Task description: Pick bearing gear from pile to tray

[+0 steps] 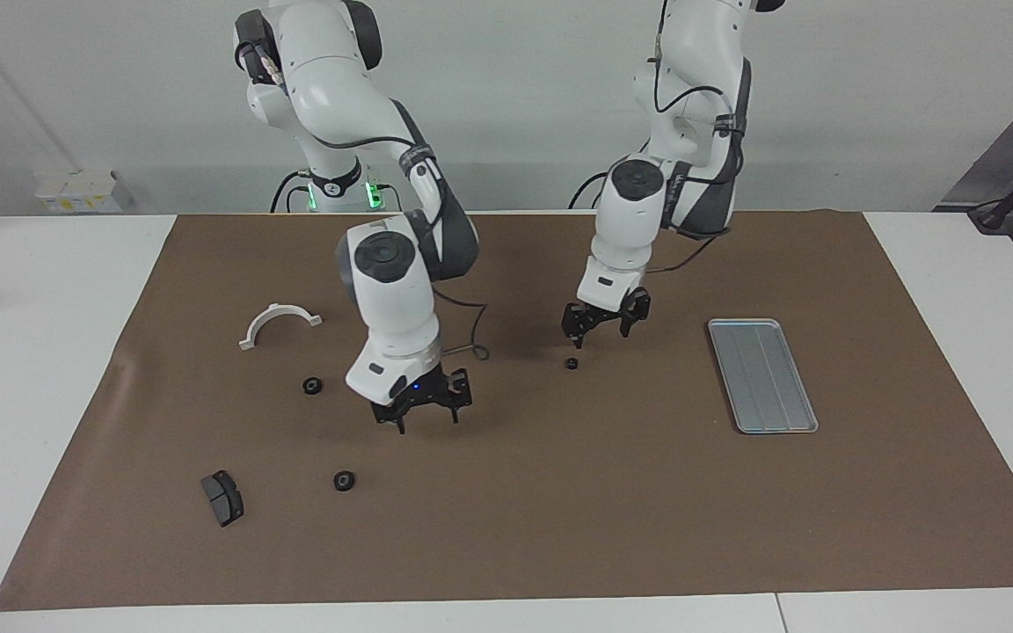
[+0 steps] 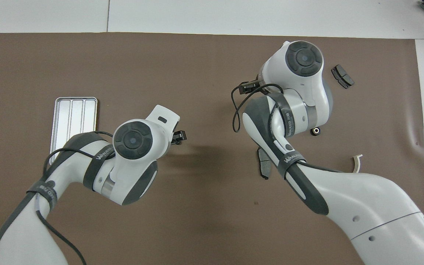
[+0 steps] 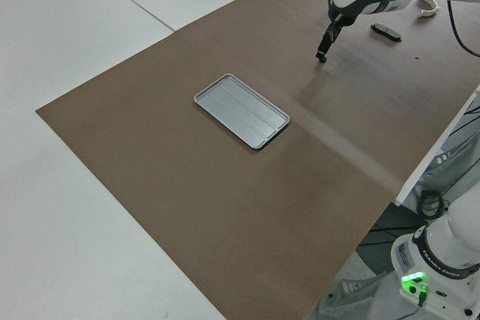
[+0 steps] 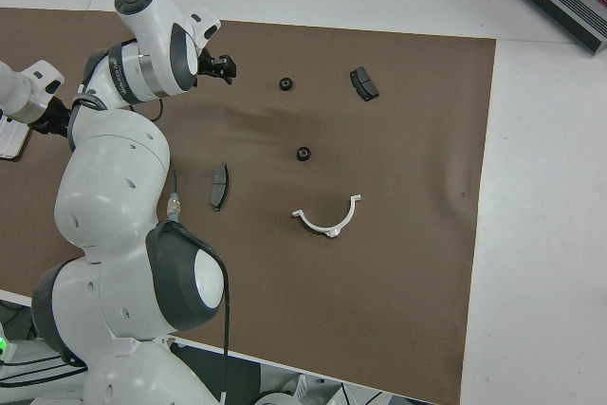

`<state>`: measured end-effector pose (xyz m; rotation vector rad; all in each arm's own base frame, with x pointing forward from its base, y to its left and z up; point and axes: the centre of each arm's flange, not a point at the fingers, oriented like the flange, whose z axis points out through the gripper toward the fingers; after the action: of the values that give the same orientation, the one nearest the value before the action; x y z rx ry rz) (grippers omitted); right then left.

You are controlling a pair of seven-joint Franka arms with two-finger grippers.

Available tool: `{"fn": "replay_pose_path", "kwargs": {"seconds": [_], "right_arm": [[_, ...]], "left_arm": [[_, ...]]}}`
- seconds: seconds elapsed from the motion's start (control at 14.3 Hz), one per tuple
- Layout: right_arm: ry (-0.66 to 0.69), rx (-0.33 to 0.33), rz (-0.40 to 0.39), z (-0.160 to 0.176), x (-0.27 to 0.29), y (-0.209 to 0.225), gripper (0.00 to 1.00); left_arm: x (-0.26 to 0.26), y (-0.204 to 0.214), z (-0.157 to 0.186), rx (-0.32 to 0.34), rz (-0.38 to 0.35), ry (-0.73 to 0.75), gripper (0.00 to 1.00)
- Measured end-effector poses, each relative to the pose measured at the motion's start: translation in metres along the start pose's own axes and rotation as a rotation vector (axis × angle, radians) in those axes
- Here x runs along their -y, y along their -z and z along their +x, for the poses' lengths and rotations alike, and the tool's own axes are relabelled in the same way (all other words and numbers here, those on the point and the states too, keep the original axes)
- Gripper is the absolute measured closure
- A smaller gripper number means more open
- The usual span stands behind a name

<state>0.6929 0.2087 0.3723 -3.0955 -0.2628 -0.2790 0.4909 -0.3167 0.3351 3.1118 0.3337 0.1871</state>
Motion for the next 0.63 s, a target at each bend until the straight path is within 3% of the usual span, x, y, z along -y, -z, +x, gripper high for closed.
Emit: {"fn": "replay_pose_path", "kwargs": {"seconds": [0.07,0.14,0.28,0.63], "right_arm": [[0.012,-0.015,-0.005,0.004,-0.023,0.001,0.12],[0.026,-0.037,-0.01,0.008,-0.044,0.002,0.12],[0.035,-0.075,-0.021,0.012,-0.078,0.001,0.13],[0.026,-0.145,-0.036,0.013,-0.096,-0.028,0.16]], "left_arm": [[-0.012,-0.015,-0.011,-0.004,0.006,0.004,0.14],[-0.019,-0.029,-0.017,-0.005,0.008,0.006,0.14],[-0.021,-0.045,-0.016,-0.004,0.009,0.011,0.26],[-0.021,-0.042,-0.008,-0.023,-0.009,0.021,0.4]]}}
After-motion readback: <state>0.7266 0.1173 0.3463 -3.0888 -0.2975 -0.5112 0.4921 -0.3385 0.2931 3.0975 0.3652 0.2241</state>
